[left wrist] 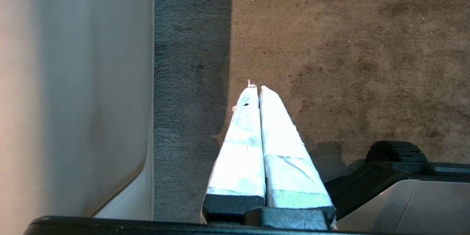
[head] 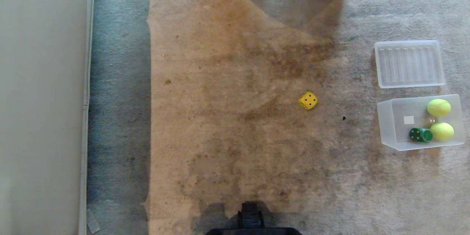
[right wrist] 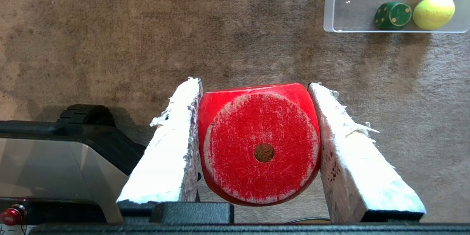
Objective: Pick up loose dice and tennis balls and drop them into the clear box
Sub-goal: Put the toys in the box
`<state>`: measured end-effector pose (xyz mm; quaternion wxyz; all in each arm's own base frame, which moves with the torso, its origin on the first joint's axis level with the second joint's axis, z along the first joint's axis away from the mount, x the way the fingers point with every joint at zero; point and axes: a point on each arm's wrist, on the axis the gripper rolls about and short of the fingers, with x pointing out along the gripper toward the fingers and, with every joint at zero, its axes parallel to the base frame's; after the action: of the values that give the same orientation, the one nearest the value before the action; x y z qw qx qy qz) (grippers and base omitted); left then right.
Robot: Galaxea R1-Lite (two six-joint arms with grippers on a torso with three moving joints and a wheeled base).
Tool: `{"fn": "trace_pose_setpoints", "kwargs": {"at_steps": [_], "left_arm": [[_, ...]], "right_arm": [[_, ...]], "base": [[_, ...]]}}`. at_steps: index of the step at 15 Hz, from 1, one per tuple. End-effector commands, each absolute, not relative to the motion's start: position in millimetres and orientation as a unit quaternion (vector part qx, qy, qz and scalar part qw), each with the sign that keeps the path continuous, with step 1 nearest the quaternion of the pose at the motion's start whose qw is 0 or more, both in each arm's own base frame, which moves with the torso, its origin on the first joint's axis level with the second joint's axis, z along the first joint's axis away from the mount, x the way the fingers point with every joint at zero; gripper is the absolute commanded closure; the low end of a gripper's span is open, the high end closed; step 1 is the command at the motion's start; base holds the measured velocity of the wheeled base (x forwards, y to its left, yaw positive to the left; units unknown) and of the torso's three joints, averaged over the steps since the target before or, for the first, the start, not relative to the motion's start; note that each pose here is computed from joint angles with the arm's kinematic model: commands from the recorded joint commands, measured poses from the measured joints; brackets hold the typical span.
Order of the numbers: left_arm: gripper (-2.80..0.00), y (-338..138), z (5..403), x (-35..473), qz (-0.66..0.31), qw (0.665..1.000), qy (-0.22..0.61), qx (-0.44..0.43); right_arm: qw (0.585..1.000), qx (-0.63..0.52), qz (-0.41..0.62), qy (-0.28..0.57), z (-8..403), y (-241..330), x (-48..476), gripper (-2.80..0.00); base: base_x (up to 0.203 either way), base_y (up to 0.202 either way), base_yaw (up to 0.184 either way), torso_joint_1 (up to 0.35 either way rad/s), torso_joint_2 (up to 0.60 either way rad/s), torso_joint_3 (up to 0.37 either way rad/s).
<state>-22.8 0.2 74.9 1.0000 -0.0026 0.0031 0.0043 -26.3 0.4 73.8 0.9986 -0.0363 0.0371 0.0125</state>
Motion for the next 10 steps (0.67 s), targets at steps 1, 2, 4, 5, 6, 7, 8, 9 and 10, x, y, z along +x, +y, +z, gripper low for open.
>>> {"fn": "trace_pose_setpoints", "kwargs": {"at_steps": [1, 2, 4, 5, 6, 7, 8, 9, 10], "left_arm": [[0.00, 0.2, 74.9, -22.8, 0.005, 1.000, 0.003, -0.003], [0.00, 0.2, 74.9, -22.8, 0.005, 1.000, 0.003, -0.003], [0.00, 0.2, 74.9, -22.8, 0.005, 1.000, 0.003, -0.003], [0.00, 0.2, 74.9, -22.8, 0.005, 1.000, 0.003, -0.003], [0.00, 0.2, 74.9, -22.8, 0.005, 1.000, 0.003, -0.003], [0.00, 0.2, 74.9, -22.8, 0.005, 1.000, 0.003, -0.003], [0.00, 0.2, 74.9, -22.8, 0.005, 1.000, 0.003, -0.003], [0.00, 0.2, 74.9, -22.8, 0.004, 1.000, 0.003, -0.003], [0.00, 0.2, 74.9, -22.8, 0.005, 1.000, 0.003, -0.003]], "right_arm": [[0.998, -0.037, 0.013, 0.039, 73.7, 0.4, -26.1, 0.00], [0.998, -0.037, 0.013, 0.038, 73.8, 0.4, -26.2, 0.00], [0.998, -0.037, 0.013, 0.039, 73.7, 0.4, -26.1, 0.00], [0.998, -0.037, 0.013, 0.039, 73.7, 0.4, -26.1, 0.00], [0.998, -0.037, 0.013, 0.039, 73.7, 0.4, -26.1, 0.00], [0.998, -0.037, 0.013, 0.038, 73.8, 0.4, -26.2, 0.00], [0.998, -0.038, 0.013, 0.039, 73.7, 0.4, -26.1, 0.00], [0.998, -0.038, 0.013, 0.038, 74.1, 0.4, -26.3, 0.00], [0.998, -0.038, 0.013, 0.038, 74.1, 0.4, -26.3, 0.00]], "base": [[0.000, 0.000, 0.000, 0.000, 0.00, 0.000], [0.000, 0.000, 0.000, 0.000, 0.00, 0.000], [0.000, 0.000, 0.000, 0.000, 0.00, 0.000], [0.000, 0.000, 0.000, 0.000, 0.00, 0.000], [0.000, 0.000, 0.000, 0.000, 0.00, 0.000], [0.000, 0.000, 0.000, 0.000, 0.00, 0.000], [0.000, 0.000, 0.000, 0.000, 0.00, 0.000], [0.000, 0.000, 0.000, 0.000, 0.00, 0.000], [0.000, 0.000, 0.000, 0.000, 0.00, 0.000]]}}
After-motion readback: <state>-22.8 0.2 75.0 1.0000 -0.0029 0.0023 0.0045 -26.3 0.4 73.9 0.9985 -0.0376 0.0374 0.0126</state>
